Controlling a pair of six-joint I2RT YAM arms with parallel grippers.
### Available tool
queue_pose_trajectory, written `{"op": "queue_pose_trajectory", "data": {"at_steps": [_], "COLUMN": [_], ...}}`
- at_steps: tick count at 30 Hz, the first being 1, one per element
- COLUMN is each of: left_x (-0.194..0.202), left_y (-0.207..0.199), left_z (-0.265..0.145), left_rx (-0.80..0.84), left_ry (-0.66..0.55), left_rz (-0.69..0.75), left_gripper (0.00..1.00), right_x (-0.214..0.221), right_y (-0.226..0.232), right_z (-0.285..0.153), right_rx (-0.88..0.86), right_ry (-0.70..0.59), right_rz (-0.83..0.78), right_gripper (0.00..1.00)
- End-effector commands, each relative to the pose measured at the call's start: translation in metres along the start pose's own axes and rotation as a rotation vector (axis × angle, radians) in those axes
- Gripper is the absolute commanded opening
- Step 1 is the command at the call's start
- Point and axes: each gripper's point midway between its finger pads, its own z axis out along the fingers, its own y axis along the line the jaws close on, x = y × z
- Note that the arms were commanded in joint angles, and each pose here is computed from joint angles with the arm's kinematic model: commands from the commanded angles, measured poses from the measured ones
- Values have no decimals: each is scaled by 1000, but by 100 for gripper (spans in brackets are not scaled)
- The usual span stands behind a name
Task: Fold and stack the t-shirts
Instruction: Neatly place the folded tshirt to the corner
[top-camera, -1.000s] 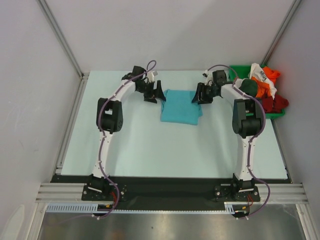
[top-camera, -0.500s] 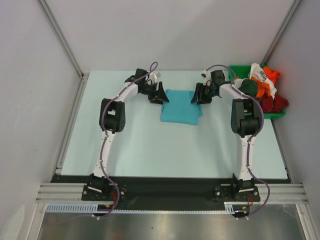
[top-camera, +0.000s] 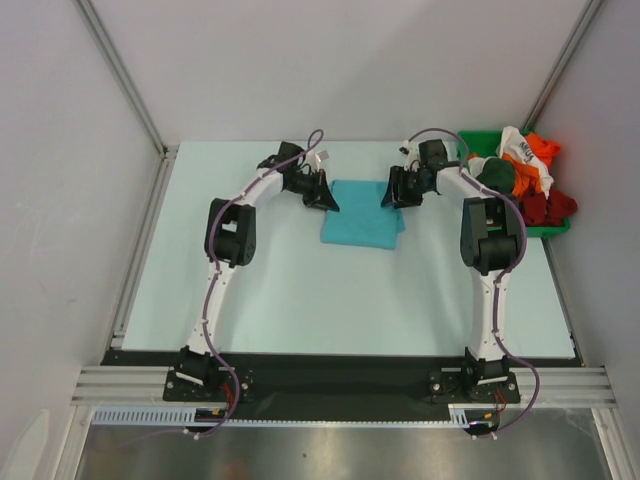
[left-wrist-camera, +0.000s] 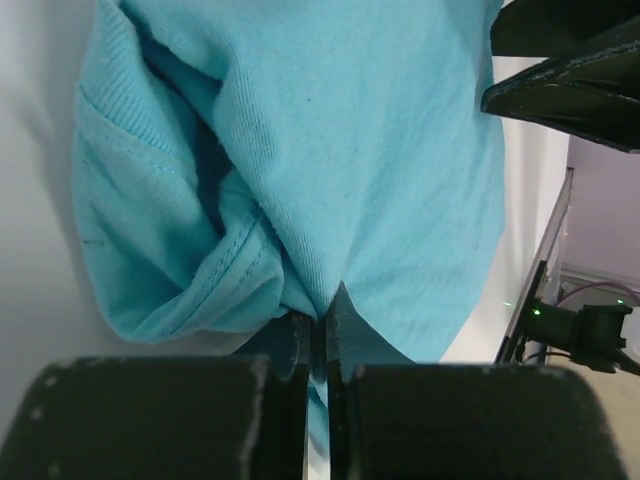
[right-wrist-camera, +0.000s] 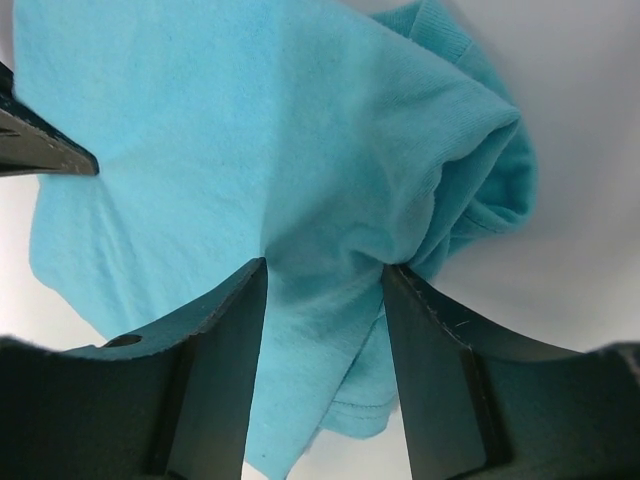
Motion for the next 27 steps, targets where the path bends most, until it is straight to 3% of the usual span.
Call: {"op": "queue_pose_trajectory", "data": {"at_steps": [1,10,19,27], "left_x": [-14,-41,-48,-37], "left_y": [16,83,156,207], "left_z": [-24,-133,-242,-321], "left_rx": [-105,-415,-675,-935], "left_ry": [-37,-120,-182,-158], "left_rz": [74,140,143,162], "left_gripper": [1,0,0,0], "right_x": [-27,-63,-48,-51], "right_y": [16,29,31,34], "right_z": [-24,-103,-128,-138], "right_rx": [17,41,68,73], "right_ry": [-64,-211,-223,-247], "right_rz": [-112,-187,-215,-222], "right_gripper": [56,57,57,57]}}
